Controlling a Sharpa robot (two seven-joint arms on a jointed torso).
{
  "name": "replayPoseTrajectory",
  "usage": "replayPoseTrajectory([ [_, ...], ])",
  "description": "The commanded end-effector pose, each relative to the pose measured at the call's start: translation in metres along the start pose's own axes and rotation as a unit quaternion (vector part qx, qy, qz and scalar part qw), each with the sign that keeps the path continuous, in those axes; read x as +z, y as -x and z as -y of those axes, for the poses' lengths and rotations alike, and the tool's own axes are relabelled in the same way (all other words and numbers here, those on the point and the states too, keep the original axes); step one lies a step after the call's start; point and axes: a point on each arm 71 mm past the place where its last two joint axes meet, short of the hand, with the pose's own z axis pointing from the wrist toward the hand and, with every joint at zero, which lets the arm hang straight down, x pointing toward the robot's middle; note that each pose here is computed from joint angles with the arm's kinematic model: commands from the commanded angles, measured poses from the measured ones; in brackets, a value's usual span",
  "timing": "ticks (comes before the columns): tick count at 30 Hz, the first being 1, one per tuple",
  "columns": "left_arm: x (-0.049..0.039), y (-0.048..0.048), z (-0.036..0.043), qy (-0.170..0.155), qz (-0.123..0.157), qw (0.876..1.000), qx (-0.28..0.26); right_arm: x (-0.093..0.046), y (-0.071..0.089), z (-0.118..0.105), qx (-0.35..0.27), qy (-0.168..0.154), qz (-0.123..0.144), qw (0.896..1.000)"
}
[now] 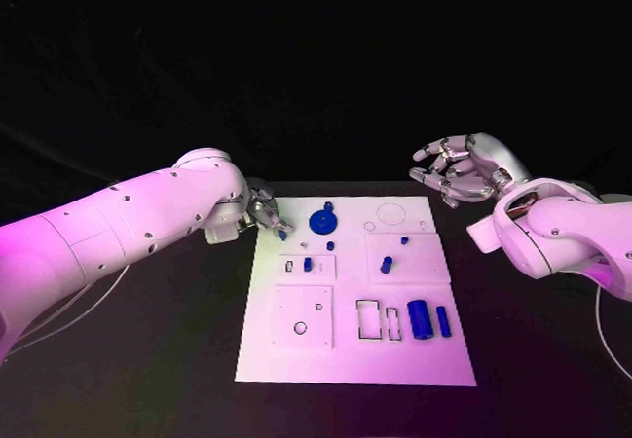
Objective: Assemble the parts on the task board
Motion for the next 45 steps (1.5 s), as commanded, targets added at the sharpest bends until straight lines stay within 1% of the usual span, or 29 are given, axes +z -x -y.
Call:
replayPoseTrajectory([
  [1,-0.0002,-0.0014,0.0043,-0.011,-0.003,1.000,-0.008,0.000,-0.002,-0.001,0.000,0.005,-0.008,1.000],
  [8,-0.0005,-0.0019,0.0050,-0.015,-0.005,1.000,-0.017,0.000,-0.002,-0.001,0.000,0.005,-0.007,1.000],
  [13,-0.0009,-0.0017,0.0039,-0.017,-0.006,0.999,-0.031,0.000,-0.001,-0.001,0.000,0.005,-0.007,1.000],
  [19,-0.0041,-0.0026,0.0019,-0.023,-0.005,0.998,-0.054,0.000,-0.001,0.000,0.000,0.005,-0.007,1.000],
  [21,-0.0069,-0.0036,0.0011,-0.028,-0.004,0.998,-0.064,0.000,-0.001,0.000,-0.001,0.004,-0.007,1.000],
  [26,-0.0173,-0.0079,-0.0002,-0.039,-0.001,0.996,-0.083,0.001,0.000,0.001,-0.001,0.003,-0.006,1.000],
  [31,-0.0299,-0.0137,-0.0006,-0.053,0.007,0.995,-0.088,0.000,0.001,0.002,-0.001,0.002,-0.006,1.000],
  [34,-0.0361,-0.0188,-0.0010,-0.063,0.018,0.994,-0.082,0.000,0.001,0.003,-0.001,0.001,-0.006,1.000],
  [39,-0.0426,-0.0291,-0.0033,-0.081,0.033,0.994,-0.062,0.000,0.000,0.004,-0.001,0.000,-0.007,1.000],
  [45,-0.0486,-0.0387,-0.0039,-0.098,0.047,0.993,-0.036,0.000,0.000,0.005,-0.001,-0.001,-0.007,1.000],
])
